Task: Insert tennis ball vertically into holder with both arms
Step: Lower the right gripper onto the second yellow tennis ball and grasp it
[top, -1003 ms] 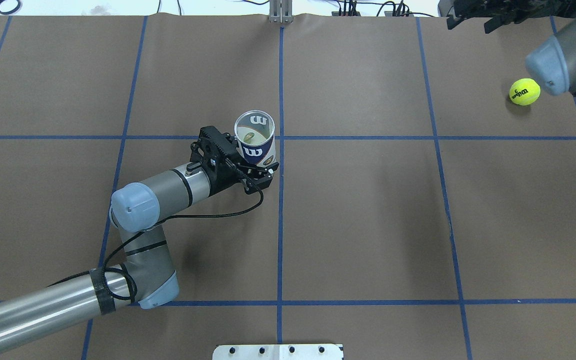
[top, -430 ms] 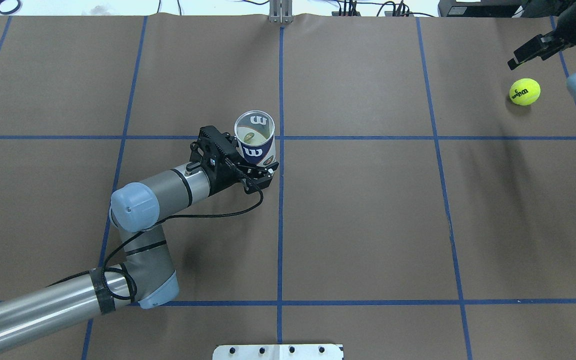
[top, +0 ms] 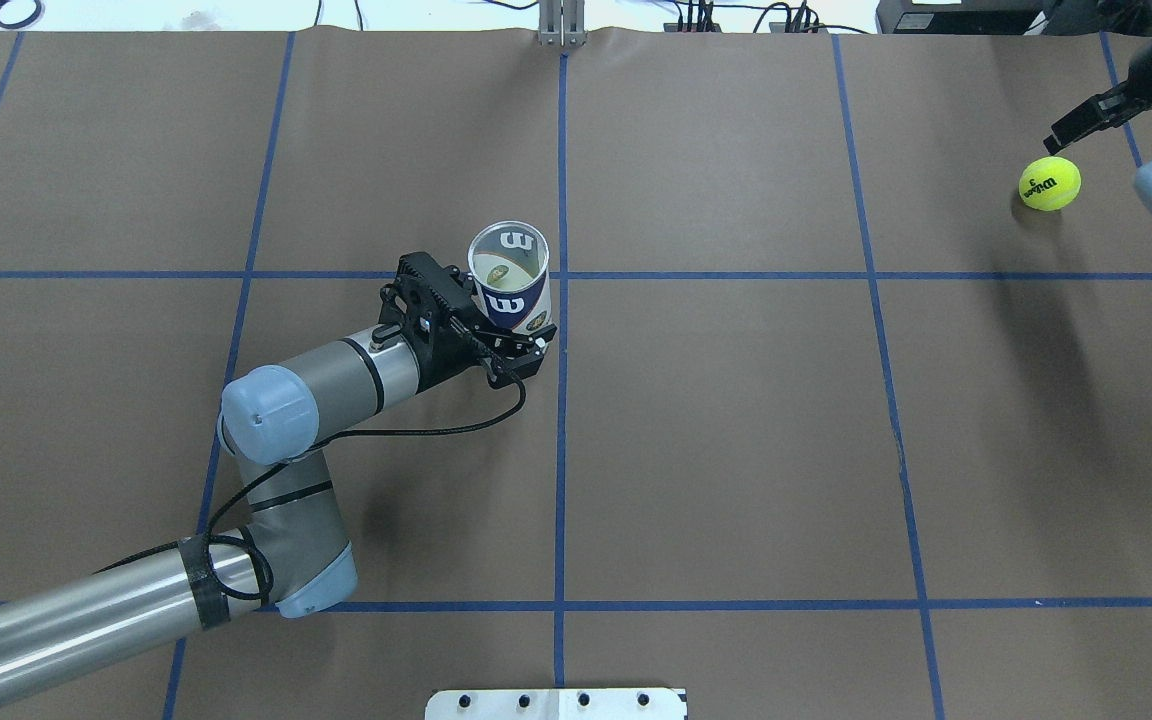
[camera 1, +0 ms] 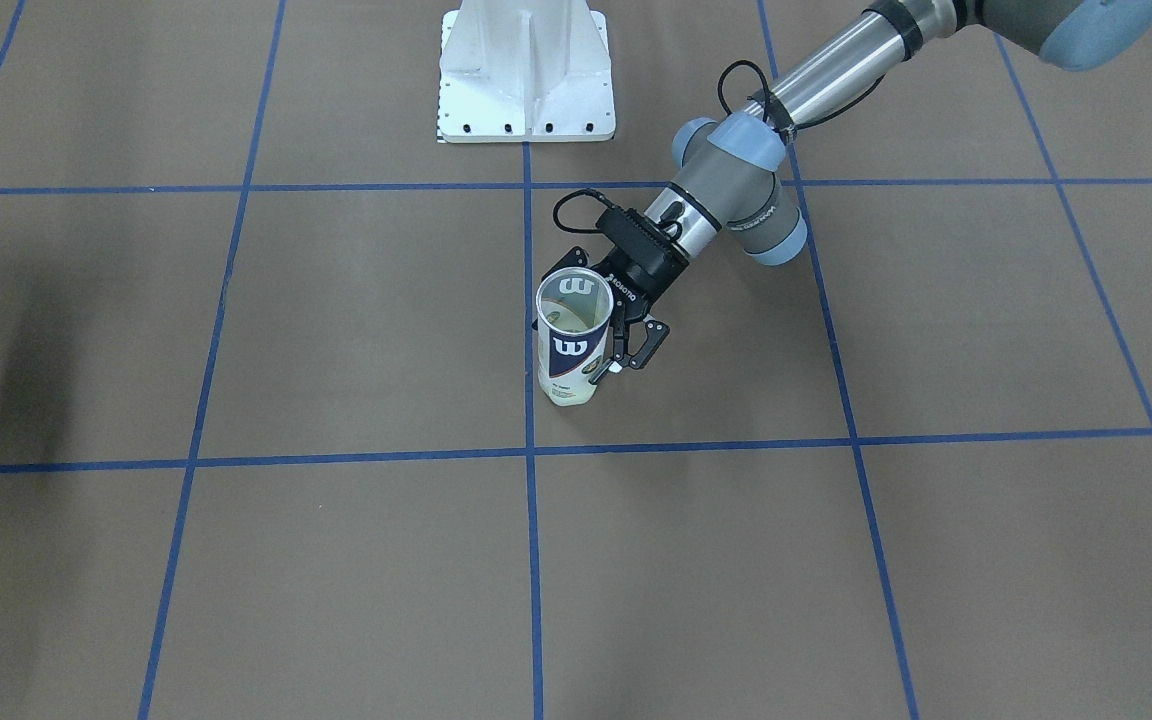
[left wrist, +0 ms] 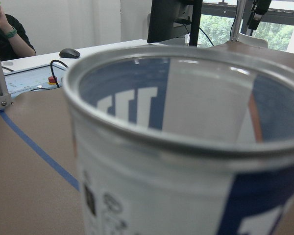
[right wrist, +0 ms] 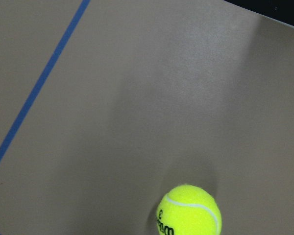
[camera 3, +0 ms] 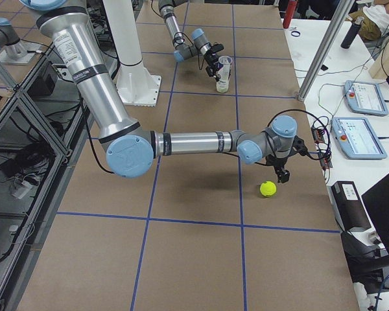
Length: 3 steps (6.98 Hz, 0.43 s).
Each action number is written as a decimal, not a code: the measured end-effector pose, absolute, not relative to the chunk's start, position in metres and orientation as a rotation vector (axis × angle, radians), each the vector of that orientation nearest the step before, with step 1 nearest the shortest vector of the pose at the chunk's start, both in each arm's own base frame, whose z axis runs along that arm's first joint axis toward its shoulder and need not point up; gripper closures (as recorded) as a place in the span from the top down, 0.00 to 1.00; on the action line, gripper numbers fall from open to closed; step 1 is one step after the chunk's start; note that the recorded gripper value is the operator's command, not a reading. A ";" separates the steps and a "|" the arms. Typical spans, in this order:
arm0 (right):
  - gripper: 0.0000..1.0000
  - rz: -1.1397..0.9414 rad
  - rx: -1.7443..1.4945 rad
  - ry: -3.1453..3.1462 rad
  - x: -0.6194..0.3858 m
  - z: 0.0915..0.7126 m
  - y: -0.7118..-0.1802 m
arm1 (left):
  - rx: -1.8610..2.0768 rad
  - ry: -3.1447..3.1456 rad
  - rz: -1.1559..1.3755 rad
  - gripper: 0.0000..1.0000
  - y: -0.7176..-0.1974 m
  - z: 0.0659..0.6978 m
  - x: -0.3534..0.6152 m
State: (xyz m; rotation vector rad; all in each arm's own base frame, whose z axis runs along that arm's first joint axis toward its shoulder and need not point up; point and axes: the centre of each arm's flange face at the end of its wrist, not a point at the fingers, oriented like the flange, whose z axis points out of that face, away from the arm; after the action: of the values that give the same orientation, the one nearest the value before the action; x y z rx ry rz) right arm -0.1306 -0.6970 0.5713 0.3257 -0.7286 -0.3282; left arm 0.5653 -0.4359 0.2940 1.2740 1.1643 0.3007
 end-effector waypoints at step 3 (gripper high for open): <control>1.00 -0.358 0.312 -0.679 -0.162 0.592 -0.699 | 1.273 1.164 0.302 1.00 -0.436 0.295 0.566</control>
State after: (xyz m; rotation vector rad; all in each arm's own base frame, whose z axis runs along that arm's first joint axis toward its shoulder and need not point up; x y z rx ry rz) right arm -0.1622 -0.6994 0.5922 0.3119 -0.6787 -0.3580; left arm 0.5658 -0.4356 0.2945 1.2732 1.1637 0.3017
